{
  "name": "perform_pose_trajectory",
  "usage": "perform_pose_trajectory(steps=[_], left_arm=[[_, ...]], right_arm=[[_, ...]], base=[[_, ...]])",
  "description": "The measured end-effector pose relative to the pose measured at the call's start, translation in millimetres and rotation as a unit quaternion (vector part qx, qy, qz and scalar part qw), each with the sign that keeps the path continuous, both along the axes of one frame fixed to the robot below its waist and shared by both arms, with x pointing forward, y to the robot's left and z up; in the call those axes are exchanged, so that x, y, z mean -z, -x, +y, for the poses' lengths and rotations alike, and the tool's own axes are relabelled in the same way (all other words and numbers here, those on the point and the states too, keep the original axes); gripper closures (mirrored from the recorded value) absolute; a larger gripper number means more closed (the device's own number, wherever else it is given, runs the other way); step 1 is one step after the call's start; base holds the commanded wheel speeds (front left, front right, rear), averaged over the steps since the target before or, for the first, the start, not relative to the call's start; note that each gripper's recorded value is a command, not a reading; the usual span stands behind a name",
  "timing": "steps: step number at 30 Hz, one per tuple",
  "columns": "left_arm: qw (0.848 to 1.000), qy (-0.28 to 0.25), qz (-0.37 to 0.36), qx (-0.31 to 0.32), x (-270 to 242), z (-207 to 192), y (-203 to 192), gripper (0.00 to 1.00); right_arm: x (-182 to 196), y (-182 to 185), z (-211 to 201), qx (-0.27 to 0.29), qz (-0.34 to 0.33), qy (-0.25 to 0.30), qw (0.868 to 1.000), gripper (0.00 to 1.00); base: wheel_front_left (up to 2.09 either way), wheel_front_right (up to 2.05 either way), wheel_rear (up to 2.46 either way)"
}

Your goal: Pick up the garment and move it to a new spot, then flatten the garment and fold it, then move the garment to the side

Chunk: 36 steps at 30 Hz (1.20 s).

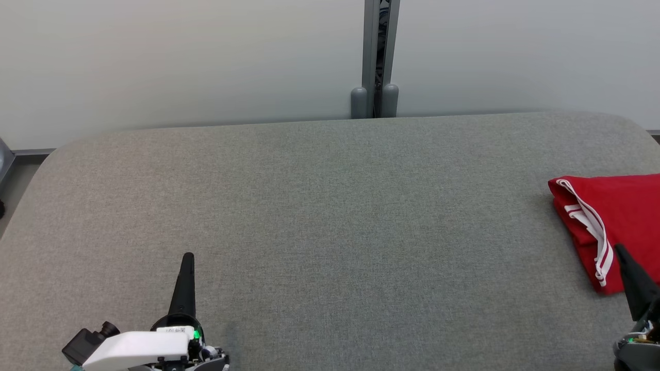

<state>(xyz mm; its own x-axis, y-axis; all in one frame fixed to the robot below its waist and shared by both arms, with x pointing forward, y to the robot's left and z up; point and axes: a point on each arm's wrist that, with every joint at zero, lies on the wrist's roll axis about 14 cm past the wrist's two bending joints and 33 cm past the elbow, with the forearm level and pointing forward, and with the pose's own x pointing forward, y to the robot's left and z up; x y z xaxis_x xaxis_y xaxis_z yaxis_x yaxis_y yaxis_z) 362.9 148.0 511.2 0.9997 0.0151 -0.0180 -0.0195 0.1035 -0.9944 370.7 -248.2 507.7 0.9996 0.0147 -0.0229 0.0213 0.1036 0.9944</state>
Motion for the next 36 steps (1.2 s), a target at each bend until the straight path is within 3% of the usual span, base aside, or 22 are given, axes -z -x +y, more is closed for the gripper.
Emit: perform_pose_trajectory(steps=[15,36], left_arm=[[0.999,0.054,-0.004,-0.002,-3.5,-2.2,-2.0,1.00],[0.999,0.054,-0.005,-0.002,-3.7,-2.1,-2.1,1.00]], right_arm=[[-5.2,-2.6,-5.1,-0.001,-0.010,-0.053,0.999,1.00],[-5.5,-2.9,-4.5,-0.003,-0.009,-0.052,0.999,1.00]], base=[[0.00,0.00,0.00],[0.00,0.00,0.00]])
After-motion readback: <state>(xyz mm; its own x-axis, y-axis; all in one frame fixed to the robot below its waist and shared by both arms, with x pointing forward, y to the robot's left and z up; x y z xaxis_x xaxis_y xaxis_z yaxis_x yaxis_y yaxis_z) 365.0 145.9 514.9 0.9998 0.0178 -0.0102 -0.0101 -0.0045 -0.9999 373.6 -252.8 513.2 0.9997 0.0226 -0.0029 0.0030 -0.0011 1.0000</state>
